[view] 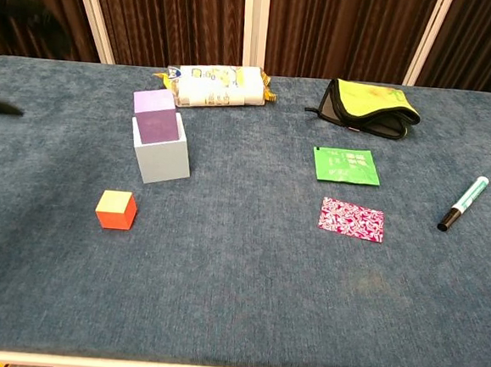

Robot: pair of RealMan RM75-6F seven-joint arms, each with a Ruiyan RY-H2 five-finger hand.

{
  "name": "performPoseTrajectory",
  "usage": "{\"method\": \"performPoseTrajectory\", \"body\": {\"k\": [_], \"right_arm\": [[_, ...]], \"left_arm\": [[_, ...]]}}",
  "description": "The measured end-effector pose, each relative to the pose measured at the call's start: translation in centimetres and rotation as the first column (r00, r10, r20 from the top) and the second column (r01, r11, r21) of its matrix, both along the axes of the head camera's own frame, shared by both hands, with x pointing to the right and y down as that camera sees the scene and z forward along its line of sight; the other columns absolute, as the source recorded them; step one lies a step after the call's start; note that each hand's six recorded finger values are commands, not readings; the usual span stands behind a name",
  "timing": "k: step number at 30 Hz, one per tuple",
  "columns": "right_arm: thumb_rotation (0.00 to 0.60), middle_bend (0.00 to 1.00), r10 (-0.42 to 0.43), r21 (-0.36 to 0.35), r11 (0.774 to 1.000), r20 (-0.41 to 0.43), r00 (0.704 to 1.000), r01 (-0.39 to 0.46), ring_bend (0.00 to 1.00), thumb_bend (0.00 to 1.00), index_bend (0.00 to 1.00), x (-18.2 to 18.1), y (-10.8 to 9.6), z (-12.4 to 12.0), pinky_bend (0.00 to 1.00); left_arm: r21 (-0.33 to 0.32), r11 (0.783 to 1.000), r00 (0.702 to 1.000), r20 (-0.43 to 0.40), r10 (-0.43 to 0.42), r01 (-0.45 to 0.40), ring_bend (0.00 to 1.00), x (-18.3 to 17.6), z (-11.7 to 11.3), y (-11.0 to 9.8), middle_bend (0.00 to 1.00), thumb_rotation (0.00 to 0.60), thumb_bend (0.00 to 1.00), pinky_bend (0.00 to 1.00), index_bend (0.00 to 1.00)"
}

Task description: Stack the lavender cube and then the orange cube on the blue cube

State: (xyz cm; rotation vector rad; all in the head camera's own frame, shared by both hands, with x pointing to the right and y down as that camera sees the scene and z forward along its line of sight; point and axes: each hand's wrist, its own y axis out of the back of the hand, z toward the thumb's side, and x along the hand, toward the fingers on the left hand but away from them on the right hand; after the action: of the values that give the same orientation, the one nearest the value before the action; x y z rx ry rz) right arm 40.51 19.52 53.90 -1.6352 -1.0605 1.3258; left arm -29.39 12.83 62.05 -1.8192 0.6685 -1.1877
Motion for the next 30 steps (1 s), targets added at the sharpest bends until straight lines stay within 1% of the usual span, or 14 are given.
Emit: {"method": "performPoseTrajectory", "body": {"k": [2, 4, 7, 9, 11, 14, 16, 18, 21, 24, 30], "right_arm": [[0.600, 0.05, 0.004, 0.001, 1.000, 0.001, 1.000, -0.004, 0.00, 0.13, 0.02, 0.1, -0.1, 0.0, 0.00], [0.600, 0.05, 0.008, 0.002, 1.000, 0.003, 1.000, -0.008, 0.00, 0.13, 0.02, 0.1, -0.2, -0.1, 0.00], [0.600, 0.05, 0.009, 0.000, 1.000, 0.004, 1.000, -0.009, 0.00, 0.13, 0.02, 0.2, -0.2, 0.0, 0.00], [0.600, 0.05, 0.007, -0.002, 1.000, 0.003, 1.000, -0.007, 0.00, 0.13, 0.02, 0.2, -0.1, 0.0, 0.00], [0.600, 0.05, 0.005, -0.004, 1.000, 0.002, 1.000, -0.004, 0.00, 0.13, 0.02, 0.1, -0.1, 0.0, 0.00], [0.600, 0.05, 0.005, -0.006, 1.000, 0.001, 1.000, -0.005, 0.00, 0.13, 0.02, 0.1, -0.2, 0.1, 0.00], [0.600, 0.05, 0.008, -0.007, 1.000, 0.000, 1.000, -0.008, 0.00, 0.13, 0.02, 0.1, -0.3, 0.1, 0.00], [0.600, 0.05, 0.010, -0.009, 1.000, 0.000, 1.000, -0.010, 0.00, 0.13, 0.02, 0.2, -0.3, 0.2, 0.00], [0.600, 0.05, 0.009, -0.006, 1.000, 0.001, 1.000, -0.009, 0.00, 0.13, 0.02, 0.2, -0.2, 0.1, 0.00], [0.600, 0.05, 0.009, -0.006, 1.000, 0.002, 1.000, -0.009, 0.00, 0.13, 0.02, 0.2, -0.3, 0.1, 0.00], [0.600, 0.05, 0.008, -0.009, 1.000, 0.000, 1.000, -0.008, 0.00, 0.13, 0.02, 0.2, -0.3, 0.2, 0.00]], "left_arm": [[-0.020, 0.998, 0.998, -0.006, 0.058, -0.058, 0.32, -0.4, 0.4, 0.9, 0.48, 0.600, 0.19, 0.42, 0.41], [-0.049, 0.991, 0.992, -0.018, 0.122, -0.123, 0.34, -0.6, 0.8, 2.0, 0.50, 0.600, 0.19, 0.45, 0.42], [-0.093, 0.974, 0.978, -0.032, 0.205, -0.208, 0.35, -0.8, 1.4, 3.6, 0.50, 0.600, 0.19, 0.47, 0.43], [-0.114, 0.962, 0.969, -0.032, 0.246, -0.248, 0.36, -1.0, 2.0, 4.5, 0.50, 0.600, 0.19, 0.48, 0.43], [-0.119, 0.959, 0.967, -0.041, 0.253, -0.256, 0.36, -0.7, 2.5, 5.0, 0.50, 0.600, 0.19, 0.48, 0.43], [-0.107, 0.965, 0.970, -0.060, 0.234, -0.240, 0.36, 0.2, 3.3, 5.4, 0.51, 0.600, 0.20, 0.48, 0.43], [-0.091, 0.974, 0.977, -0.068, 0.201, -0.206, 0.36, 0.8, 3.9, 5.3, 0.51, 0.600, 0.20, 0.47, 0.43], [-0.089, 0.984, 0.986, -0.072, 0.149, -0.155, 0.36, 1.1, 4.5, 5.3, 0.51, 0.600, 0.20, 0.46, 0.42], [-0.100, 0.992, 0.995, -0.074, 0.064, -0.071, 0.36, 1.4, 5.5, 5.3, 0.51, 0.600, 0.20, 0.46, 0.42], [-0.103, 0.994, 0.997, -0.072, 0.018, -0.025, 0.36, 2.0, 6.6, 5.4, 0.51, 0.600, 0.20, 0.45, 0.42], [-0.120, 0.993, 0.996, -0.079, -0.028, 0.018, 0.36, 2.6, 8.0, 5.8, 0.51, 0.600, 0.20, 0.45, 0.42]]}}
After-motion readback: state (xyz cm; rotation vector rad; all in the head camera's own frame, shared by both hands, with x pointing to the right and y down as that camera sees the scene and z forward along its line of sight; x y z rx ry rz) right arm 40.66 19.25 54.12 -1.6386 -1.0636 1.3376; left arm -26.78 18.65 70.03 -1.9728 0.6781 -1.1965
